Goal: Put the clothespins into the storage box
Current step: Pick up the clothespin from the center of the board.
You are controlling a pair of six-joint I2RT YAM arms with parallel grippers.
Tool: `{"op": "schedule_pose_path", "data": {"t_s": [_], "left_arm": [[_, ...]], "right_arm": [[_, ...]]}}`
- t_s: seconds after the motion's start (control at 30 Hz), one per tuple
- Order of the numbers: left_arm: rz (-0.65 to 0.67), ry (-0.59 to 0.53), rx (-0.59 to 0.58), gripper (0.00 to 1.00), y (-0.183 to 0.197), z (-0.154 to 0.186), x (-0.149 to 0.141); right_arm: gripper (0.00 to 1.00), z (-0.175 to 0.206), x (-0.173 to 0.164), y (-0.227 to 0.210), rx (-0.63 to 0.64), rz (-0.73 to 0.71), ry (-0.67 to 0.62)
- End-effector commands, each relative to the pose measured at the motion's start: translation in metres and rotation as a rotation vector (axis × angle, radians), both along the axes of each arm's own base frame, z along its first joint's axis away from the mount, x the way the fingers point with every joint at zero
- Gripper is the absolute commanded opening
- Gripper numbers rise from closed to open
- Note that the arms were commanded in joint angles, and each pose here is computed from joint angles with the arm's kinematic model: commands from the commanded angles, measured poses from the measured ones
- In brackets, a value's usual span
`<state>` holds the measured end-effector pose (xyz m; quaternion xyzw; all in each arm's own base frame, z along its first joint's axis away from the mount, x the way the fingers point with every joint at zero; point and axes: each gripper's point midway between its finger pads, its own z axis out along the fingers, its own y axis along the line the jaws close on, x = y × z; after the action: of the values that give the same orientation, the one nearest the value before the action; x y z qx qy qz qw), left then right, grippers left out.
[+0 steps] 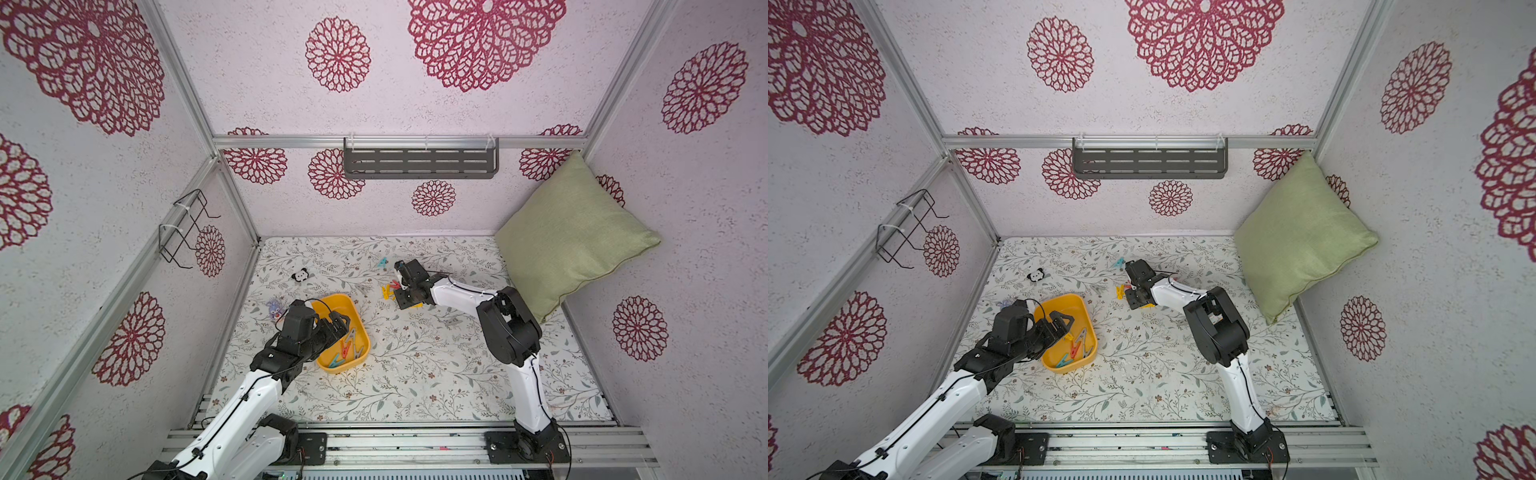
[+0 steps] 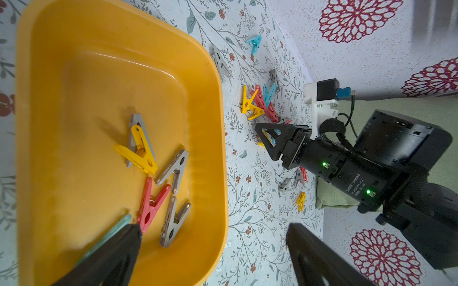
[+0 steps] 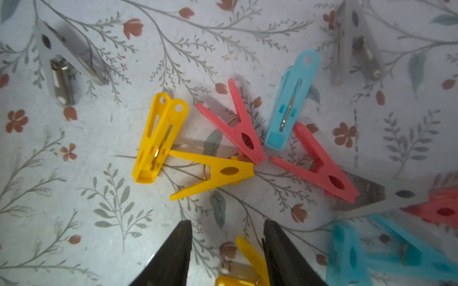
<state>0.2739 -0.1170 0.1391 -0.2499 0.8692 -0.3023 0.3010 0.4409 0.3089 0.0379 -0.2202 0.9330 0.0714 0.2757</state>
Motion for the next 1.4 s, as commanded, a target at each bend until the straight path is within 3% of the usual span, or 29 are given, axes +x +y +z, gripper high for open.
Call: {"op": "schedule_pose_path", "data": {"t_s": [0.0,0.17,0.37,0.67,0.83,1.1,1.37], "left_arm": [[-0.004,-0.047,-0.006,1.0,-0.004,0.014,0.007],[-0.003,-0.045,-0.006,1.0,-0.004,0.013,0.007],[-0.004,-0.048,-0.009,1.0,-0.005,0.014,0.008],[-0.005,-0.047,-0.009,1.0,-0.005,0.013,0.006],[-0.004,-0.048,-0.01,1.0,-0.006,0.012,0.007],[-0.008,-0.048,-0.013,1.0,-0.008,0.011,0.007],[-0.015,-0.05,-0.017,1.0,-0.011,0.01,0.009]], "right_arm": [[0.53,0.009,0.011,-0.006,-0.012,-0.01,-0.023],[0.5,0.002,0.006,-0.01,-0.011,-0.016,-0.003],[0.4,0.002,0.001,-0.016,-0.008,-0.032,-0.001],[0.35,0.007,-0.006,-0.024,-0.012,-0.052,-0.006],[0.42,0.011,-0.009,-0.027,-0.013,-0.05,-0.012],[0.43,0.01,-0.016,-0.029,-0.018,-0.04,0.005],[0.24,0.014,-0.024,-0.035,-0.013,-0.046,0.008]]}}
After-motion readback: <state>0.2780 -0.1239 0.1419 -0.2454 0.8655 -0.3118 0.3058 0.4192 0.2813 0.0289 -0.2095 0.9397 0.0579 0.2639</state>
